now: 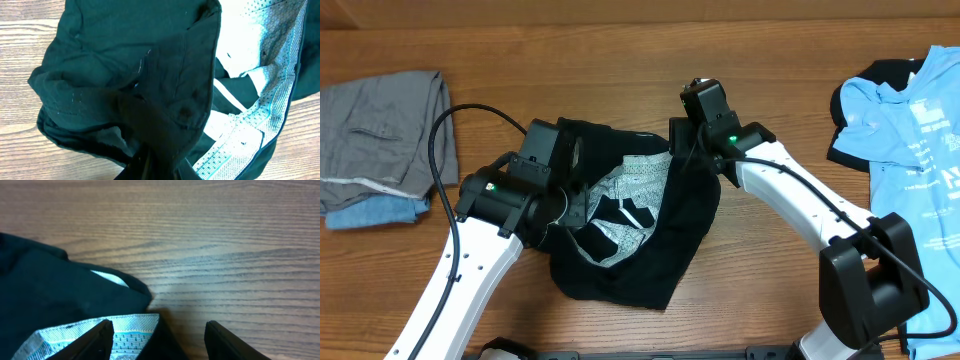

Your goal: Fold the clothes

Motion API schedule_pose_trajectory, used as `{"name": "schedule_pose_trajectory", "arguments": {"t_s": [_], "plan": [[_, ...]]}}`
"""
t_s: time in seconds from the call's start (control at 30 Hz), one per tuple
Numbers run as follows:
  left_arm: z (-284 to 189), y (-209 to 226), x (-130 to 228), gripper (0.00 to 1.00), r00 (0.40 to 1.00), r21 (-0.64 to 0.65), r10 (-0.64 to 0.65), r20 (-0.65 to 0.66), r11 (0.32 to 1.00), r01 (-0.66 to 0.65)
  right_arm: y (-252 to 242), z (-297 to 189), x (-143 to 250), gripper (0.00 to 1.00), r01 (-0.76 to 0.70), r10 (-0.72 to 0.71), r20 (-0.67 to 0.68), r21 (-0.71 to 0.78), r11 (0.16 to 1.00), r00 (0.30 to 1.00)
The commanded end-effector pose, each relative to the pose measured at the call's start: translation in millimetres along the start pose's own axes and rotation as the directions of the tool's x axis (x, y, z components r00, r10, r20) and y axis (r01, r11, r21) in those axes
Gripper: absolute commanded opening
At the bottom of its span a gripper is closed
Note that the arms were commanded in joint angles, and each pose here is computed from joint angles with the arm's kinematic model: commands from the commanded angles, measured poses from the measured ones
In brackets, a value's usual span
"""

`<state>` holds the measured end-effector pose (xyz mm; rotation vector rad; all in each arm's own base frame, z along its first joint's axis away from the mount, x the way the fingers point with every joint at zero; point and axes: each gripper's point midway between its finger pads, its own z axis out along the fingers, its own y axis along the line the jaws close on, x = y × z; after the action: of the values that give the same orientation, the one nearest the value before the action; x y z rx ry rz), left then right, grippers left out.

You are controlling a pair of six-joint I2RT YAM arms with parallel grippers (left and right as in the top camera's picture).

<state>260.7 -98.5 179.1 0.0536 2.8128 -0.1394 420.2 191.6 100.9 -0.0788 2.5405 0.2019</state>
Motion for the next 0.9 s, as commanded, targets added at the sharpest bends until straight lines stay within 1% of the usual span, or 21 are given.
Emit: {"name": "schedule_pose_trajectory", "arguments": {"t_s": [0.0, 0.17, 0.3, 0.37, 0.6, 0.73, 0.77, 0.83, 0.87], "plan": [[2, 0, 0, 0.14, 1.0, -0.008, -0.005, 0.007, 1.0, 0.005, 3, -2, -3, 0.66, 0.052, -0.052, 0.008, -0.003, 0.999, 0.999], [2, 0, -1, 0.15, 1.0, -0.007, -0.017, 0.009, 1.0, 0.017, 18, -3, 0, 0.66, 0.069, -0.07, -0.009, -0.089, 0.994, 0.997], [2, 0, 0, 0.15, 1.0, -0.008, -0.023, 0.008, 1.0, 0.023, 17, 0, 3, 0.66, 0.075, -0.077, -0.021, -0.086, 0.993, 0.997], [2, 0, 0, 0.15, 1.0, -0.008, -0.023, 0.008, 1.0, 0.023, 15, 3, 9, 0.65, 0.096, -0.099, -0.042, -0.08, 0.992, 0.994], [2, 0, 0, 0.15, 1.0, -0.008, -0.023, 0.007, 1.0, 0.023, 11, 14, 24, 0.66, 0.104, -0.11, -0.098, -0.062, 0.993, 0.989], [2, 0, 1, 0.15, 1.0, -0.01, -0.023, 0.003, 1.0, 0.023, 9, 18, 26, 0.67, 0.105, -0.11, -0.106, -0.055, 0.993, 0.988], [2, 0, 1, 0.15, 1.0, -0.009, -0.023, 0.004, 1.0, 0.023, 8, 18, 25, 0.66, 0.105, -0.11, -0.104, -0.049, 0.993, 0.989], [2, 0, 1, 0.15, 1.0, -0.009, -0.023, 0.003, 1.0, 0.023, 1, 18, 29, 0.54, 0.111, -0.112, -0.12, -0.013, 0.994, 0.986], [2, 0, 1, 0.15, 1.0, -0.01, -0.023, 0.003, 1.0, 0.023, -4, 18, 33, 0.52, 0.115, -0.113, -0.134, 0.012, 0.993, 0.985]]}}
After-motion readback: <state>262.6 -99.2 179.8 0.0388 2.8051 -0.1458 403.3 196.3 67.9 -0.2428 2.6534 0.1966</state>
